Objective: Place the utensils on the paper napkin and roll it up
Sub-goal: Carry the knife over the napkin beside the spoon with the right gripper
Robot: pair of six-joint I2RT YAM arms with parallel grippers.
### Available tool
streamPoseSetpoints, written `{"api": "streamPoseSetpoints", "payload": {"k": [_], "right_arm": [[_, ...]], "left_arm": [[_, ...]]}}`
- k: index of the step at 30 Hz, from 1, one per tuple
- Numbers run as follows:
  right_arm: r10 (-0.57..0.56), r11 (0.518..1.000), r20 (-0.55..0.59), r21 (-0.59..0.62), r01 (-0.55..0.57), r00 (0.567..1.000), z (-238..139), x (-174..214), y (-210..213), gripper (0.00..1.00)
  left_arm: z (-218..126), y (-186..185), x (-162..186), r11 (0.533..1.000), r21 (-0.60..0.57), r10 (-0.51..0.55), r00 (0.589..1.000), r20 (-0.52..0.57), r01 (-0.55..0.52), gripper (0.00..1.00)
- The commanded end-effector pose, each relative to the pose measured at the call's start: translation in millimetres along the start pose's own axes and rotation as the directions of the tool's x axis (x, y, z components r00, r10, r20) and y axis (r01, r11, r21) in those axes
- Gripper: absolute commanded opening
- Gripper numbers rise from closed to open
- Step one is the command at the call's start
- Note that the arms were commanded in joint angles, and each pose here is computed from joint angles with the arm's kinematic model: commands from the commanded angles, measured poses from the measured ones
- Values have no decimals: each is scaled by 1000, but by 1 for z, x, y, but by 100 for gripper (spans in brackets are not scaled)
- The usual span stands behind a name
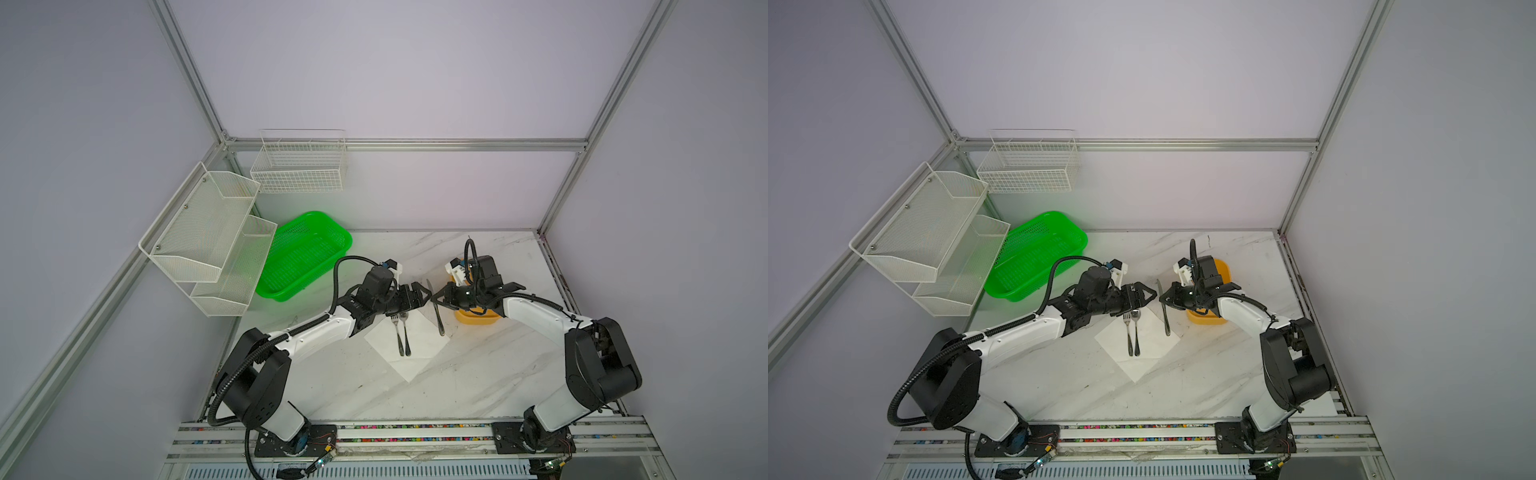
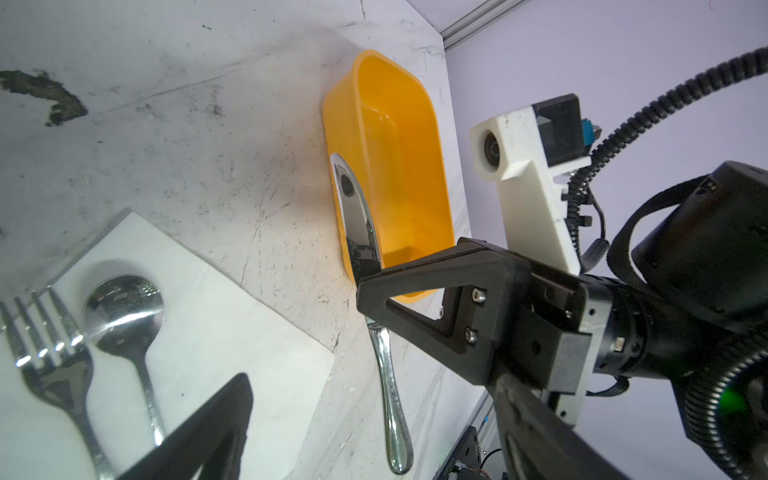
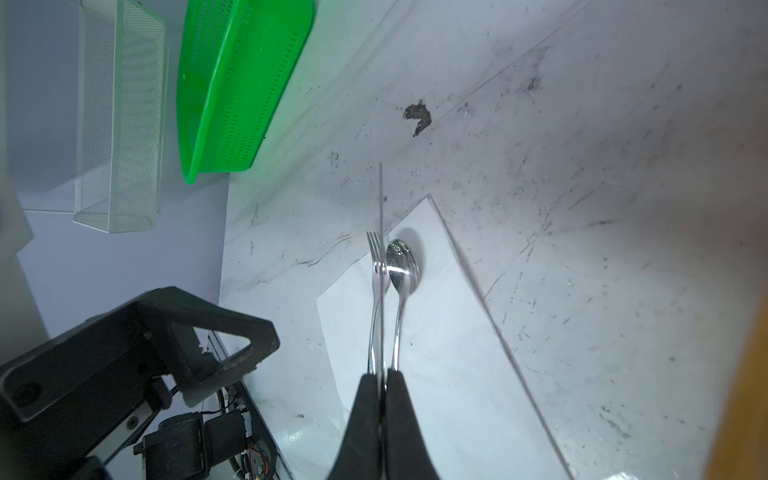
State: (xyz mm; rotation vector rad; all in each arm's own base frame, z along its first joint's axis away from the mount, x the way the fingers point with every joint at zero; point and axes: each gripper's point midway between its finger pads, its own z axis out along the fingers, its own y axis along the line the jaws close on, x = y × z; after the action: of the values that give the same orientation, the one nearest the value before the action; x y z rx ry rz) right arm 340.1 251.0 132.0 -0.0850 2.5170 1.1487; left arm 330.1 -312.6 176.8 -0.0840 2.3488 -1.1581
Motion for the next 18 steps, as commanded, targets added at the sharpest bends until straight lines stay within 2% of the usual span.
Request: {"api": "streamPoseSetpoints", "payload": {"k": [1,7,11,18], "right_arm": [[40,999,49,34,-42,998,16,1,-3,0],[60,997,19,47,-61,998,42,19,-3,0],[45,997,3,61,-45,999,58,27,4,0],[72,992,-4,108,-71,997,73,35,-10,0]], "left_arm": [[-16,15,2,1000,-26,-14,999,39,15,91],[-34,30,4,998,-47,-39,996,78,42,93],[-37,38,6,996,-59,-58,995,85,64,93],[-38,44,8,995,-57,-76,993,95,82,97]]}}
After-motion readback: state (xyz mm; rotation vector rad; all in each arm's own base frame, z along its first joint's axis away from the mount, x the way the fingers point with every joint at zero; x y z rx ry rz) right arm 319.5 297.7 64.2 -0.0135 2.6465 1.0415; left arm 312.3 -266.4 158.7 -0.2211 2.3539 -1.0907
